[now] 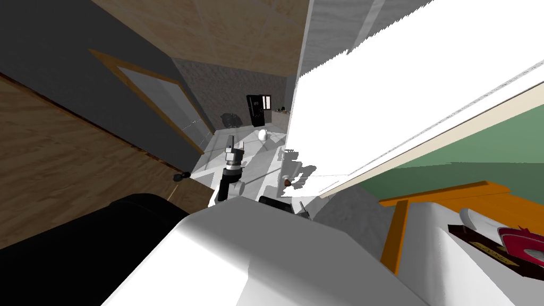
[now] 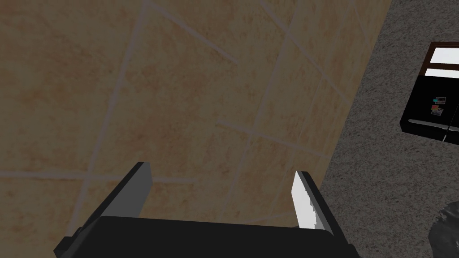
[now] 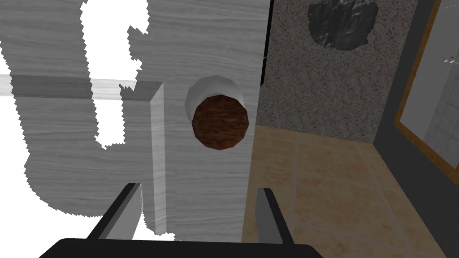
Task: Push the door open
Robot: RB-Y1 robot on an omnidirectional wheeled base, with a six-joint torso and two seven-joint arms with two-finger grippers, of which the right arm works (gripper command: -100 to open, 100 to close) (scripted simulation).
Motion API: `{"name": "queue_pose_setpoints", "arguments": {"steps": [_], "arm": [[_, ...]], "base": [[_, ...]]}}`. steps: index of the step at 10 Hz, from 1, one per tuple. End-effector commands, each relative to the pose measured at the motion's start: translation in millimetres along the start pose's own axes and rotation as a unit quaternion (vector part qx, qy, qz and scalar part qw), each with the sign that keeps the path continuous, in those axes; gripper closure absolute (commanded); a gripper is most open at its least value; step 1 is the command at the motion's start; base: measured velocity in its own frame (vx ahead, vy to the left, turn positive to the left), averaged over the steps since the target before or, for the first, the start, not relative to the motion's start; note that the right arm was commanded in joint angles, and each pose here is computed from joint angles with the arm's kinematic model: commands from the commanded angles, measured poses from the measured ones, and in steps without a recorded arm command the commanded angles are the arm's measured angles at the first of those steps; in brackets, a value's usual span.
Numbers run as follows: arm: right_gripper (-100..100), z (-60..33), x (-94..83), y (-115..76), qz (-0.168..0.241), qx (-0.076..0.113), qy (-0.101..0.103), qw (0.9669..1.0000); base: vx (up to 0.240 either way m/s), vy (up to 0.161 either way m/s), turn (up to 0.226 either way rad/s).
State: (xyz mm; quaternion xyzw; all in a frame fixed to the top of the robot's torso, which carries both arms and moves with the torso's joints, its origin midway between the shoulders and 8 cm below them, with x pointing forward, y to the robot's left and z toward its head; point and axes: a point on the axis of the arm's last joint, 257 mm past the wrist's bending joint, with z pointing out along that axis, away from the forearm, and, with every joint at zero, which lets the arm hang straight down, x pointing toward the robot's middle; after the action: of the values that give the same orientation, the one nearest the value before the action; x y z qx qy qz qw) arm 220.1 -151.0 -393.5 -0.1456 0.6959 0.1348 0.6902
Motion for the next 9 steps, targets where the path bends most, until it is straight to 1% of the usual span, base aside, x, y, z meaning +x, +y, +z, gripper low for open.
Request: {"name": "queue_pose_setpoints", "arguments": {"steps": [1,2,3,4,6,9], "arm": [[-100,1.4,-0.4,-9.1,0.002,0.023,-0.002,0.9997],[-100,3.7,-1.4,-10.5,0.006,0.035,-0.005,0.9994],[-100,2.1,-0.4,-9.7,0.004,0.027,-0.003,0.9996],[-100,3.4,1.4,-16.6,-0.003,0.025,0.001,0.9997],[-100,6.5,1.7,-20.1,-0.006,0.025,0.003,0.9997],[-100,17.1,0.2,-23.1,-0.004,0.032,0.000,0.9995]], "base": [[-0.058,0.140,-0.180],[-0.063,0.141,-0.115],[-0.034,0.066,-0.024],[0.101,0.094,0.047],[0.177,0.084,0.015],[0.209,0.059,0.025]]}}
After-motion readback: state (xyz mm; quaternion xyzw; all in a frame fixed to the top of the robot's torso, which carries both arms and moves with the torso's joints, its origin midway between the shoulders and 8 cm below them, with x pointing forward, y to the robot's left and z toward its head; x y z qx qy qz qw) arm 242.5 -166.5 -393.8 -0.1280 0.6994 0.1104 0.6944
